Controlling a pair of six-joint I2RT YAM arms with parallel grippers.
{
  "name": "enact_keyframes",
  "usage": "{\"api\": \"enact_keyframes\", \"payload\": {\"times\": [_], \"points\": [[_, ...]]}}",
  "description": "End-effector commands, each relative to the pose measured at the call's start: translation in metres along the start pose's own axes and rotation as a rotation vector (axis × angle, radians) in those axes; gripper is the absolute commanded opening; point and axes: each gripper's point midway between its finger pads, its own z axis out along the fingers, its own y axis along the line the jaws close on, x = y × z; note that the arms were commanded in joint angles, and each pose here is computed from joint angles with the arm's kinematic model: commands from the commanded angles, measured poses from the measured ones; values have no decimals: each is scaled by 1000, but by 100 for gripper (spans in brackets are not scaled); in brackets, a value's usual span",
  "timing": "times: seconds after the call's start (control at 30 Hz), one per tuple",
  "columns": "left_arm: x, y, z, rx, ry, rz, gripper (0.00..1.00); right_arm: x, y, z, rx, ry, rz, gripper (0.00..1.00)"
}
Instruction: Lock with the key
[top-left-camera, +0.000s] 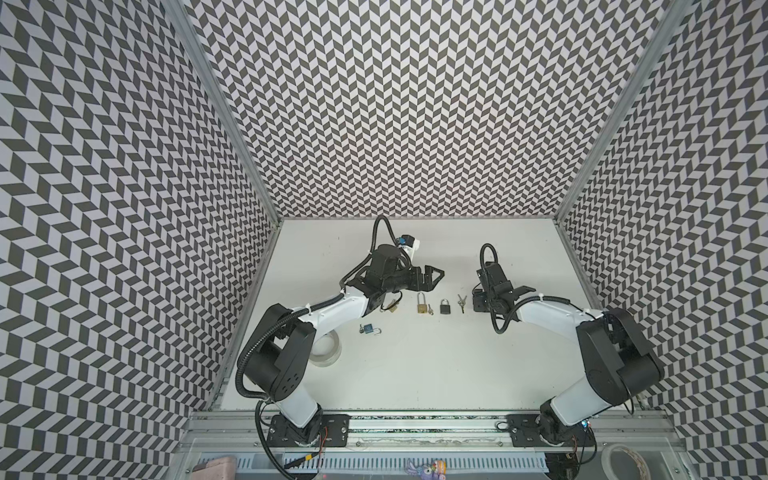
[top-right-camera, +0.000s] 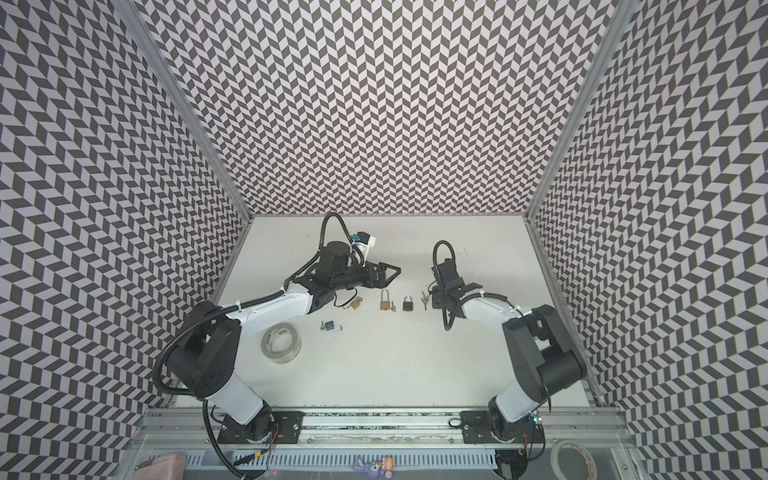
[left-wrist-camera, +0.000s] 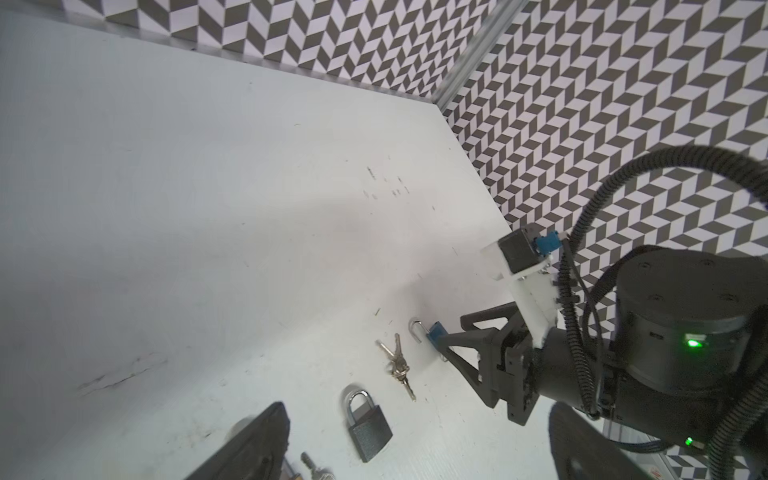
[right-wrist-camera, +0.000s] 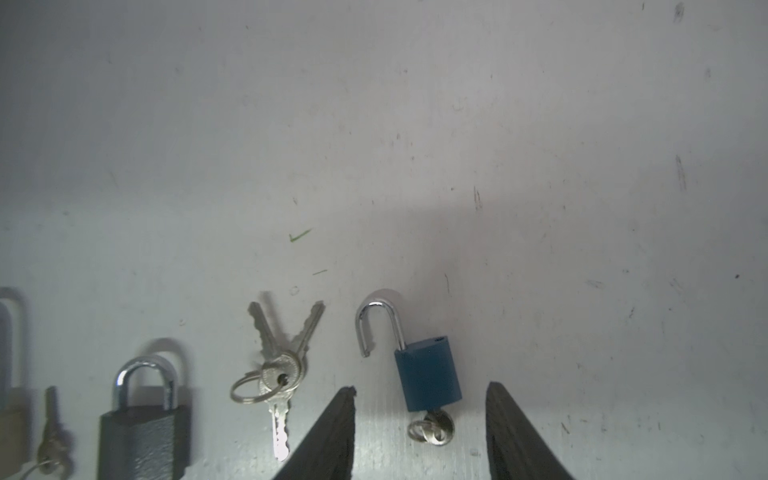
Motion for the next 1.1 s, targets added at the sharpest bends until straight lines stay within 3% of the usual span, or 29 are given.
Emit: {"api": "enact_keyframes", "payload": {"times": [0.0,0.47,1.07], "points": [[-11,-6,-7,68,-38,-34,97,-11,-4,4,21,-8,-29,50],[-7,-3,-6,72,-22,-41,97,-3,-3,24,5,48,-42,43],[-6,2,-10,55,-22,-45,97,1,-3,24,-5,64,-26,23]]}}
